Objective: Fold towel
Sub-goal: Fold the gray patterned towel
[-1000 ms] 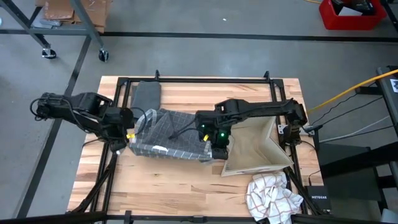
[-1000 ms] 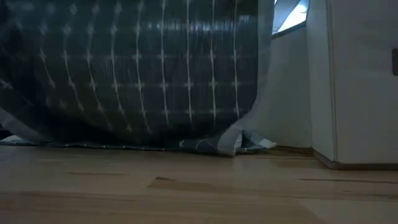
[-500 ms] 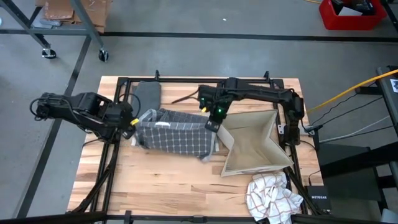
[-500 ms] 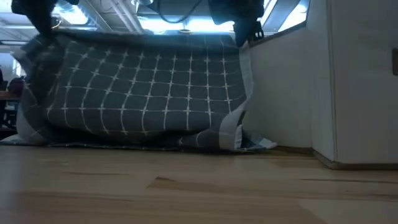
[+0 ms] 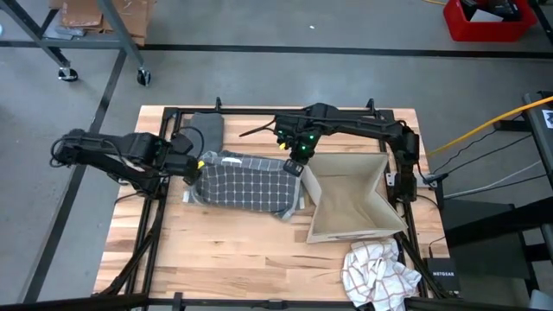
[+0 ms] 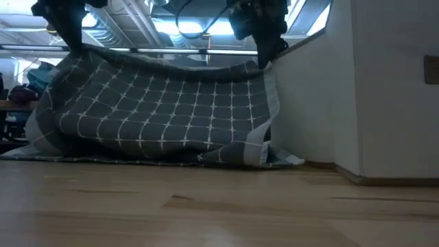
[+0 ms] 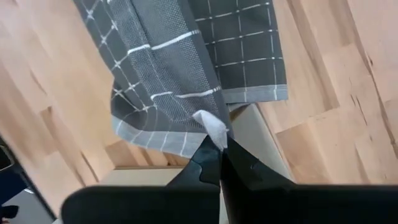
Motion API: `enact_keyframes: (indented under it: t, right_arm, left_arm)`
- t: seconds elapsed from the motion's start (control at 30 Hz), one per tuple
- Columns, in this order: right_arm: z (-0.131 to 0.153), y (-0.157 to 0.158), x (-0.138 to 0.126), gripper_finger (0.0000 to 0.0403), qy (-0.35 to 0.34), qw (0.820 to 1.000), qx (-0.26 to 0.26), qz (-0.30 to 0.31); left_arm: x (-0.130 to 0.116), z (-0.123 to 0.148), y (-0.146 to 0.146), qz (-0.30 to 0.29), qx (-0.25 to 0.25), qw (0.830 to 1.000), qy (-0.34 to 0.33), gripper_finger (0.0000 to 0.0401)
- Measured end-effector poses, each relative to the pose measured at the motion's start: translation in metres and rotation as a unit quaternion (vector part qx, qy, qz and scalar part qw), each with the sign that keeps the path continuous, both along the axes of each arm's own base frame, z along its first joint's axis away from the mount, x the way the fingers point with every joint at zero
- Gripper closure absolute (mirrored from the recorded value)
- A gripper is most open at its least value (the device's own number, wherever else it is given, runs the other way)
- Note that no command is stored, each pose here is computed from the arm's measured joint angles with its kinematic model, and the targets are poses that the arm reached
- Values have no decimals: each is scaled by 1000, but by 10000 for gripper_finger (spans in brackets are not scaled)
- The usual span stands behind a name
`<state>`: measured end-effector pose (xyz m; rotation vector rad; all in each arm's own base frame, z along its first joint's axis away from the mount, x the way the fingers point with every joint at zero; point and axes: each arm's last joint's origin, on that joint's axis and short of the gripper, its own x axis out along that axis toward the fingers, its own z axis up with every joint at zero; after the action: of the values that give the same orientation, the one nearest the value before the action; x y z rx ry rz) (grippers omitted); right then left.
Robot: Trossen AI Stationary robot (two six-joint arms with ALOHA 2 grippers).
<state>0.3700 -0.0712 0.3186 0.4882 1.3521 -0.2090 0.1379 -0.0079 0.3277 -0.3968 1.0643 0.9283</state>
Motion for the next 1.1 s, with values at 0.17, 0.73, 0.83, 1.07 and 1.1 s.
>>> enact_keyframes:
  t: [0.17, 0.73, 0.83, 1.07, 1.1]
  right_arm:
    - [-12, -2, 6, 402, 20, 1000, -4, -1]
    - [-20, -10, 10, 378, 51, 989, -136, 12]
    - [-20, -12, 9, 378, 58, 985, -164, 8]
    - [-19, -13, 9, 377, 62, 982, -179, 18]
    - [-19, -12, 9, 377, 60, 984, -170, 19]
  left_arm:
    - [14, -8, 2, -11, 9, 999, 44, 401]
    - [44, -28, 21, 17, 59, 989, 132, 342]
    - [45, -28, 27, 30, 78, 987, 135, 326]
    - [43, -28, 38, 62, 76, 986, 133, 305]
    - [43, -28, 38, 61, 67, 987, 135, 307]
